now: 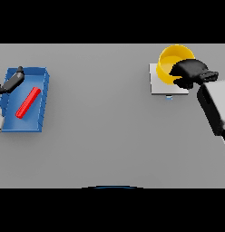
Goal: Pick up the red beaker and tilt it to pour out 1 green nut into yellow bowl. Pick up the yellow bowl and place it on the metallic measuring scale.
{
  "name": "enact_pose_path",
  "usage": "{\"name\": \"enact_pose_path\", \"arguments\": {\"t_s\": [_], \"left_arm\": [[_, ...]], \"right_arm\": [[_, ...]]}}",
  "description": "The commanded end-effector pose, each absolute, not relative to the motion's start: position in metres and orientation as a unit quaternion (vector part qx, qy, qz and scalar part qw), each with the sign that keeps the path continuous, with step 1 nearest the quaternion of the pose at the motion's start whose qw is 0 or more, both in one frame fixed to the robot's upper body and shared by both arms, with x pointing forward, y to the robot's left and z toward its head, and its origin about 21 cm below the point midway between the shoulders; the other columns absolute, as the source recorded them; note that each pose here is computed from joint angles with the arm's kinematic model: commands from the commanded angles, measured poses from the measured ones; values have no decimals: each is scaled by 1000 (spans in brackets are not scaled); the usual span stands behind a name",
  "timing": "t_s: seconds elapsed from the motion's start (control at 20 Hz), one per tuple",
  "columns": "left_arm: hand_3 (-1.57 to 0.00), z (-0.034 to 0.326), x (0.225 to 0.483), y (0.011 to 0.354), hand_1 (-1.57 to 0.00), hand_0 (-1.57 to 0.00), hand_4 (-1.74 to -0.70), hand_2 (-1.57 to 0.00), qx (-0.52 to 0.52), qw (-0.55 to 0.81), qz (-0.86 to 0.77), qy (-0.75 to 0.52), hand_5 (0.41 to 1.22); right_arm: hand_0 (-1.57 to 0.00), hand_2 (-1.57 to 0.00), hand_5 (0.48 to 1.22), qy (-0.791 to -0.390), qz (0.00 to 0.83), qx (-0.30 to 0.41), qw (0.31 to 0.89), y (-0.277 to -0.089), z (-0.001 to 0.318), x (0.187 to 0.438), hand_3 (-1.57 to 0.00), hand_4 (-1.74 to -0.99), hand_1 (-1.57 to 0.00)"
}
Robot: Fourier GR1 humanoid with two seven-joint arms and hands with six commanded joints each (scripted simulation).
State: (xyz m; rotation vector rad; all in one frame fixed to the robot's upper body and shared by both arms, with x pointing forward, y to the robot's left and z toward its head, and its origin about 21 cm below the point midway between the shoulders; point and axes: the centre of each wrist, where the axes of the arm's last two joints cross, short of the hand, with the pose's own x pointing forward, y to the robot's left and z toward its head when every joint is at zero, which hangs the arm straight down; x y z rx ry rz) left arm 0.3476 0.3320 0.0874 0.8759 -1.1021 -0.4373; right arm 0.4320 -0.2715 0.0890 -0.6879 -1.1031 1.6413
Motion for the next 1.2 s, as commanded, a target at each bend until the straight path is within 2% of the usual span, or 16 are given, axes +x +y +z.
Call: {"name": "enact_pose_path", "arguments": {"t_s": [0.0,0.15,0.25,0.3,0.4,0.45,0.55,0.6,0.7,0.8,0.9,1.05,1.15], "left_arm": [[1,87,347,332,1,1,-728,1,398,740,-199,-504,675],[1,90,350,336,1,1,-723,1,405,739,-204,-498,671],[1,87,348,332,1,1,-722,1,400,737,-210,-503,668],[1,85,350,328,1,1,-724,1,400,738,-212,-501,667],[1,88,352,332,1,1,-724,1,404,736,-207,-502,671],[1,85,351,333,1,1,-722,1,403,739,-209,-497,671],[1,85,354,331,1,1,-719,1,402,738,-212,-499,668],[1,85,354,330,1,1,-719,1,402,738,-211,-499,667],[1,85,354,332,1,1,-720,1,401,740,-206,-499,663],[1,83,351,331,1,1,-724,1,400,737,-209,-503,662],[1,83,351,330,1,1,-722,1,400,738,-209,-502,664],[1,85,356,330,1,1,-725,1,403,739,-202,-501,664],[1,83,354,330,1,1,-724,1,405,739,-203,-498,664]], "right_arm": [[-1571,-1362,1221,-458,677,-284,501,-273,86,433,-1338,-1741,-1571],[-1556,-1338,1221,-467,675,-270,503,-273,79,432,-1436,-1741,-1571],[-1464,-1335,1221,-464,673,-272,508,-272,82,435,-1451,-1741,-1571],[-1448,-1382,1221,-463,673,-272,509,-269,79,435,-1390,-1734,-1501],[-1492,-1450,1221,-468,671,-267,510,-270,78,434,-1097,-1737,-1484],[-1439,-1286,1221,-463,671,-269,513,-269,78,434,-990,-1688,-1337],[-990,-921,1080,-460,675,-263,513,-270,79,434,-796,-1629,-882],[-792,-782,1029,-450,680,-268,513,-268,76,433,-723,-1609,-705],[-507,-553,955,-440,692,-268,505,-267,79,435,-604,-1579,-451],[-324,-381,909,-442,699,-263,497,-266,80,436,-506,-1560,-288],[-207,-244,876,-445,702,-262,490,-266,80,437,-429,-1552,-184],[-105,-124,822,-458,697,-257,488,-264,79,436,-328,-1537,-94],[-67,-79,798,-453,697,-257,494,-271,79,436,-268,-1523,-60]]}}
